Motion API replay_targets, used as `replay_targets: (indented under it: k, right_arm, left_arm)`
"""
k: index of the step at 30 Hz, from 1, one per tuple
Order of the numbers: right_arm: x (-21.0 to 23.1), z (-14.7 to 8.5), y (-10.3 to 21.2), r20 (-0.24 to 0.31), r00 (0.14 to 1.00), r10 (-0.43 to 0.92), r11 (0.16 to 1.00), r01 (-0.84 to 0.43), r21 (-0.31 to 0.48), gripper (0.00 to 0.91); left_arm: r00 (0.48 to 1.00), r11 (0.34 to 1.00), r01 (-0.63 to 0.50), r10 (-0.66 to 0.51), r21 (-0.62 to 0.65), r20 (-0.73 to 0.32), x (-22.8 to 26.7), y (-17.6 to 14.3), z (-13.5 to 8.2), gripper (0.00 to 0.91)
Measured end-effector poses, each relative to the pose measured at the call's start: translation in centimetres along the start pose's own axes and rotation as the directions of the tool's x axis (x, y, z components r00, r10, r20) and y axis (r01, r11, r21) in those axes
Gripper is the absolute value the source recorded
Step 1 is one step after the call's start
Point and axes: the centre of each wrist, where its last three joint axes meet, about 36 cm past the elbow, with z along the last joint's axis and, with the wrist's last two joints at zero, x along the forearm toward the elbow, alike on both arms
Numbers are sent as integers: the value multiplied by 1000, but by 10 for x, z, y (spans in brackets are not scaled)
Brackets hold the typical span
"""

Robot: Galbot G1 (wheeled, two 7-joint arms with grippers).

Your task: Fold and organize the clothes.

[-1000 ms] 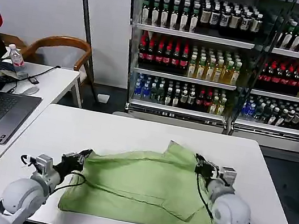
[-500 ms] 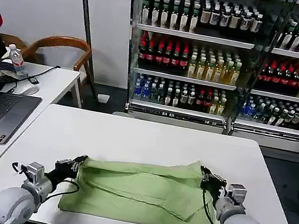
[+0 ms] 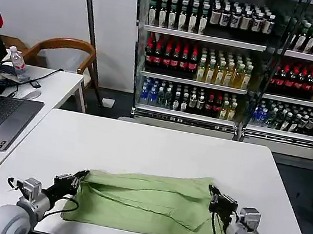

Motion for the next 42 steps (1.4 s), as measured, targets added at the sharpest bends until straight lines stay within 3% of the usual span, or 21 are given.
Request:
replay_targets:
  k: [11,12,13,21,26,39,40,41,42]
  right_arm:
    - [10,14,2,-36,999,10,1000,-10,20,0]
    - [10,16,3,-39,999,10,1000,-9,24,121]
    - [11,18,3,-43,999,10,1000,-9,29,907]
    - [17,19,-1,-36,999,15,998,-13,57,907]
    - [24,14,-7,-4,999,32,997,-32,66,907]
    - [35,14,-6,44,997,57,994,-61,92,907]
    - [35,14,-6,46,997,61,993,-65,94,907]
    - [35,14,-6,49,997,64,993,-68,96,907]
    - [35,14,-6,51,997,66,993,-71,97,907]
  left_arm:
    - [1000,1000,5,-5,-2,-5,2,6,7,71]
    - [1000,1000,4,-4,-3,-8,3,5,8,907]
    - [1000,1000,3,-3,-5,-11,3,5,9,907]
    - [1000,999,26,-27,-21,-9,12,5,8,907]
    - [998,998,57,-57,-11,6,19,-2,2,907]
    - [960,955,278,-273,106,-56,6,-45,15,907]
    - [957,951,290,-284,111,-64,5,-47,17,695]
    - [953,947,301,-294,115,-73,5,-49,18,202]
    - [949,943,311,-303,117,-83,4,-52,20,81]
